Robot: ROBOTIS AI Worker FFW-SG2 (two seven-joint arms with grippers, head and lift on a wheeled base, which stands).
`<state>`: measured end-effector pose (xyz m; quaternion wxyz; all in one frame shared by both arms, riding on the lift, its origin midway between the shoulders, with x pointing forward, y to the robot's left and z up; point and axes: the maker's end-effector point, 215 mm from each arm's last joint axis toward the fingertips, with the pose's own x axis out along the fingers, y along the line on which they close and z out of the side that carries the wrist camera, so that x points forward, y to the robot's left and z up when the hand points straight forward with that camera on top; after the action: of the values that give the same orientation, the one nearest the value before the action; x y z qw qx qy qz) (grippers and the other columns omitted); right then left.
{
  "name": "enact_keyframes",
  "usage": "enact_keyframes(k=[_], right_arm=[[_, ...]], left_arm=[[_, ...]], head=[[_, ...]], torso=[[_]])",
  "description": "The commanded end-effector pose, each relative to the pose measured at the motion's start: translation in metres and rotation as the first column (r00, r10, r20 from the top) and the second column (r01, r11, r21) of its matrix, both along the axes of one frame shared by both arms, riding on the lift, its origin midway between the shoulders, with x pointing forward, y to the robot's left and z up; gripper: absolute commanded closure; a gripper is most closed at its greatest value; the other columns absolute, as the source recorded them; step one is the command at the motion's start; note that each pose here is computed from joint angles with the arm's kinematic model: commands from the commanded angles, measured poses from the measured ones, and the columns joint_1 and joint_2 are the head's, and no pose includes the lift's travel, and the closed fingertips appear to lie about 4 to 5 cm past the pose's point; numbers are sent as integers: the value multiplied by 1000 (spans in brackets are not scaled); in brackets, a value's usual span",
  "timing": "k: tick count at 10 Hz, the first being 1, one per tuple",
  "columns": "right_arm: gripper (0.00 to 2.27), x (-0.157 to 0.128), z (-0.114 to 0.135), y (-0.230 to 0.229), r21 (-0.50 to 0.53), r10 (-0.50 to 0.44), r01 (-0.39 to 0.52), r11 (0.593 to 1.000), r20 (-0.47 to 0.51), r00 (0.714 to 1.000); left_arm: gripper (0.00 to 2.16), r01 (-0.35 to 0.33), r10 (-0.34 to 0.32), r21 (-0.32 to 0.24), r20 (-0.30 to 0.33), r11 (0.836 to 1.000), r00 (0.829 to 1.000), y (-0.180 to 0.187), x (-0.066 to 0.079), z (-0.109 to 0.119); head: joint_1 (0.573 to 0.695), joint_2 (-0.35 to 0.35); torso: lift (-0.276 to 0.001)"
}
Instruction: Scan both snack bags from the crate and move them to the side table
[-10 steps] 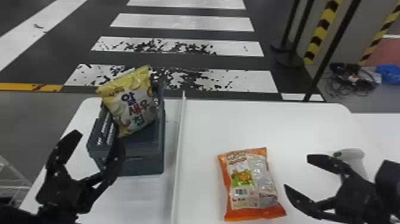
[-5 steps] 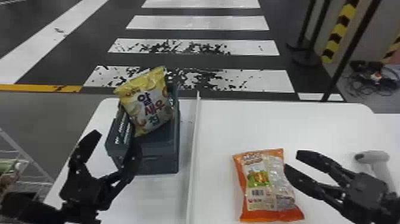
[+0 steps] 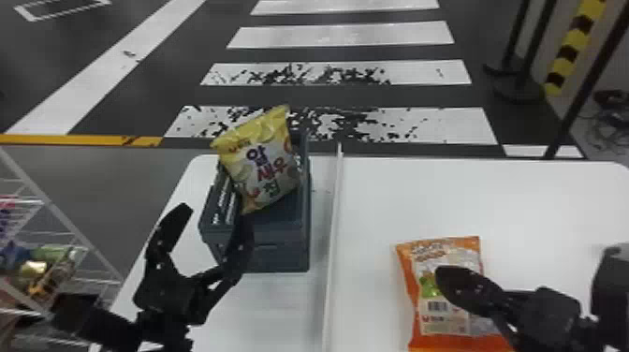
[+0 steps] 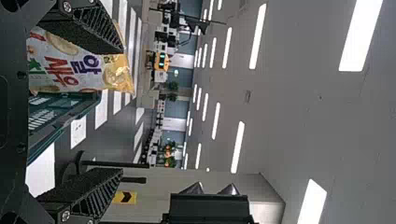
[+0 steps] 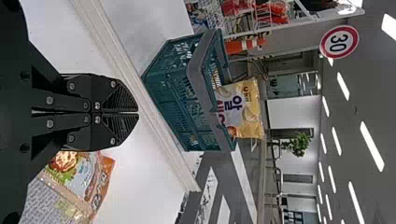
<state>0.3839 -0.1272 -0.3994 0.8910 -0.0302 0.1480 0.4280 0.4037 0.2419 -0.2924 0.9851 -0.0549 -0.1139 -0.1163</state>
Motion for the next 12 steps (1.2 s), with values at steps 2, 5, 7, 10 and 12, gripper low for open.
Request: enact_keyframes(k=[2, 5, 7, 10, 12], right_arm=[[2256, 4, -23, 29, -1, 43, -43, 999, -34, 998], [2256, 21, -55, 32, -28, 47, -49, 998, -73, 996], [2256, 35, -78, 31, -57, 43, -50, 997, -106, 993], [2256, 49, -100, 25, -108, 29, -44, 993, -129, 991], [2256, 52, -105, 13, -143, 18, -36, 989, -127, 992]], left_arm=[[100, -2, 2, -2, -2, 1000, 1000, 0, 0, -1], [100, -1, 1, -1, -3, 1000, 1000, 0, 0, -2], [100, 0, 0, 0, -3, 1000, 1000, 0, 0, -2], [100, -6, 6, 7, -5, 1000, 1000, 5, 0, -2], [100, -4, 4, 7, -2, 1000, 1000, 4, 0, -1]], head=[[695, 177], [695, 207], [695, 204], [695, 197], [695, 194]], torso=[[-99], [-99], [-99], [-99], [-99]])
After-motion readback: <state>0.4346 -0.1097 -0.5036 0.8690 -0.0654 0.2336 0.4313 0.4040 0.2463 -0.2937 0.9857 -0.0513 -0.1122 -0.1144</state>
